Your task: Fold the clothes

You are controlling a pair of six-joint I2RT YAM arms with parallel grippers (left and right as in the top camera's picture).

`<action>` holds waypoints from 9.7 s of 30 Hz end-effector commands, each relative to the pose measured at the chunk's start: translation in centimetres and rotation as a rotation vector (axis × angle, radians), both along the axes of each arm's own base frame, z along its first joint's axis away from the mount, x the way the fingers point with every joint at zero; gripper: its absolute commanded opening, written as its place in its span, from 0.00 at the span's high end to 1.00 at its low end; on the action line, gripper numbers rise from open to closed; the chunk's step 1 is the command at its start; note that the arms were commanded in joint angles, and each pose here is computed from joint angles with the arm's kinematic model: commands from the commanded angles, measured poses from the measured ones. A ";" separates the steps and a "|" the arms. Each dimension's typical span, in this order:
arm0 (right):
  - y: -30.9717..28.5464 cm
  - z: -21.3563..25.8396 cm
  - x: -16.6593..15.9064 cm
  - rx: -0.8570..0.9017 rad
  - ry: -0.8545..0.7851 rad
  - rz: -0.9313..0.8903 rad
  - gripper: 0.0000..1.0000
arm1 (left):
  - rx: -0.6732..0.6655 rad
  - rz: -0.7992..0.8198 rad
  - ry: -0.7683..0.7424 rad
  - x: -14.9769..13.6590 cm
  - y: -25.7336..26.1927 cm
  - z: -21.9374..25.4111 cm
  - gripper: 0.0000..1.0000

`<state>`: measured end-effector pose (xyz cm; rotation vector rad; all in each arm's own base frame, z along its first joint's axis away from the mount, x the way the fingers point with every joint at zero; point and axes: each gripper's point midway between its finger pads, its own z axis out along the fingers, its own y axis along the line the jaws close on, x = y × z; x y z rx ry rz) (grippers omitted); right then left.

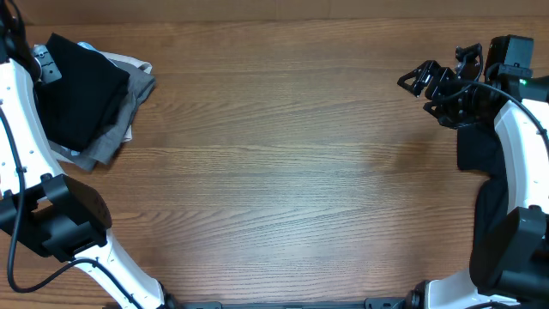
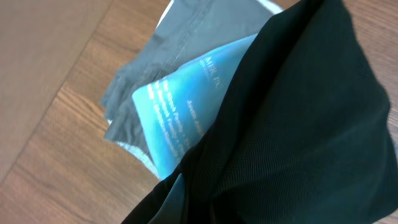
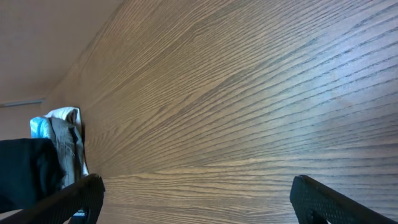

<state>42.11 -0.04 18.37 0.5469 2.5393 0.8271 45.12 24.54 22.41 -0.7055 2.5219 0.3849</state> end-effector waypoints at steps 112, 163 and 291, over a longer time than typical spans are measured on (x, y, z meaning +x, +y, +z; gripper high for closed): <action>0.0 0.5 0.1 -0.006 -0.020 0.007 0.00 | -0.549 -0.526 0.073 -3.0 -23.2 2.9 0.00; 13.1 26.7 -20.7 -0.037 -0.845 0.368 0.00 | -0.549 -0.526 0.073 -3.0 -23.2 2.9 0.00; 1.9 -1.4 -17.5 -0.598 -1.054 -0.147 0.00 | -0.549 -0.526 0.073 -3.0 -23.2 2.9 0.00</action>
